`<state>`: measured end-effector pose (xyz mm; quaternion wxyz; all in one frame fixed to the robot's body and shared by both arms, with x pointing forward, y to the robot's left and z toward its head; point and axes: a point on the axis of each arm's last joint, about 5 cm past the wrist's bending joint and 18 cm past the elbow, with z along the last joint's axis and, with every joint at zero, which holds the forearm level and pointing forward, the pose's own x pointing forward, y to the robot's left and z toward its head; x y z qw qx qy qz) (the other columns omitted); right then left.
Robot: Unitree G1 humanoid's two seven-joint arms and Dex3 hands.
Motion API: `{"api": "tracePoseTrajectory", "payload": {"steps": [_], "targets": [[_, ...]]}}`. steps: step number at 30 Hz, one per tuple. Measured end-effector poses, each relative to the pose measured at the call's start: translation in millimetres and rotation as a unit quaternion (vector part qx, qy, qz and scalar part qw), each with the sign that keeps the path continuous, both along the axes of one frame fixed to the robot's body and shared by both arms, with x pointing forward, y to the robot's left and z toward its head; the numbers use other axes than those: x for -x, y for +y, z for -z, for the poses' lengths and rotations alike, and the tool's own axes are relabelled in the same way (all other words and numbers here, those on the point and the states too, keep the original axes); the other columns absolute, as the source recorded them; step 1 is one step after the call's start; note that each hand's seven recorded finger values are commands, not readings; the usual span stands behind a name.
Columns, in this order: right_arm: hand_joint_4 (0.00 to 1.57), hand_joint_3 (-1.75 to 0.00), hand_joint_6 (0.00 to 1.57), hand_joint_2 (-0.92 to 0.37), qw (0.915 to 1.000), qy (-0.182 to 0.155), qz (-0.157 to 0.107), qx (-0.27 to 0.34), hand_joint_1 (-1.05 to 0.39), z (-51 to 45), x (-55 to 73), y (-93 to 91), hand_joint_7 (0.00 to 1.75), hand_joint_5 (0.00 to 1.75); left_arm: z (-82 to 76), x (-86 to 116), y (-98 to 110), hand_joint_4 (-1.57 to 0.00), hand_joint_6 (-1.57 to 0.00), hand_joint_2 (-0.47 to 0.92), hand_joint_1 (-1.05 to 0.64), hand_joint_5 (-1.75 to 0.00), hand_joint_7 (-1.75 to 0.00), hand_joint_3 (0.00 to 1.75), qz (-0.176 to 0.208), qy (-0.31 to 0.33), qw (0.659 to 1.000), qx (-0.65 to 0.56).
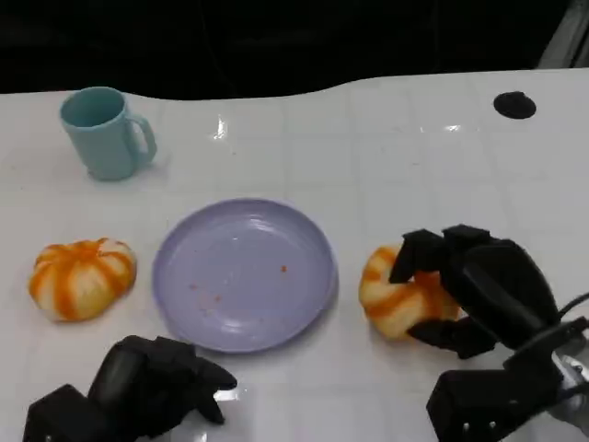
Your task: Grasp the bread from the table and place it into the plate.
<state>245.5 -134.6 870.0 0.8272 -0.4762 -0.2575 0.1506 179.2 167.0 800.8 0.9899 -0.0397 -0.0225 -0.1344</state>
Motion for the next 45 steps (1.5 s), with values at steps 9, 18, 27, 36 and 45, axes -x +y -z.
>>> {"api": "tracePoseTrajectory", "payload": {"steps": [9, 18, 27, 36, 45], "targets": [[1.01, -1.50, 0.84, -0.16, 0.9962, -0.003, -0.039, -0.078, -0.10, -17.1, -3.8, 22.1, 1.62, 1.75, 0.1, 0, -1, -1.30, -1.55, 0.92, -1.05, -1.03, -0.28, 0.10, 0.000, 0.000, 1.000, 0.001], [1.01, -1.46, 0.87, -0.20, 0.9915, -0.018, -0.074, -0.106, -0.08, -35.1, -15.4, 56.4, 1.49, 1.75, 0.5, 0, -3, -1.30, -1.55, 0.92, -1.05, -1.03, -0.28, 0.08, 0.001, 0.000, 1.000, 0.006], [0.98, -1.41, 0.86, -0.24, 0.9896, -0.008, -0.105, -0.098, -0.09, -43.6, -26.5, 89.1, 1.54, 1.75, 0.5, 0, -4, -1.30, -1.55, 0.92, -1.05, -1.03, -0.28, 0.08, 0.003, -0.003, 1.000, 0.006], [0.84, -1.02, 0.92, -0.44, 0.9908, 0.017, -0.110, -0.078, -0.13, -39.5, -34.6, 109.0, 0.87, 1.60, 0.6, 1, -6, -1.30, -1.55, 0.92, -1.05, -1.02, -0.28, 0.08, 0.003, -0.005, 1.000, 0.008], [0.49, -0.29, 0.70, -0.84, 0.9907, 0.063, -0.120, -0.015, -0.30, -31.9, -34.5, 109.8, 0.01, 0.37, 0.6, 1, -6, -1.31, -1.56, 0.92, -1.05, -1.01, -0.28, 0.09, 0.004, -0.006, 1.000, 0.008]]}}
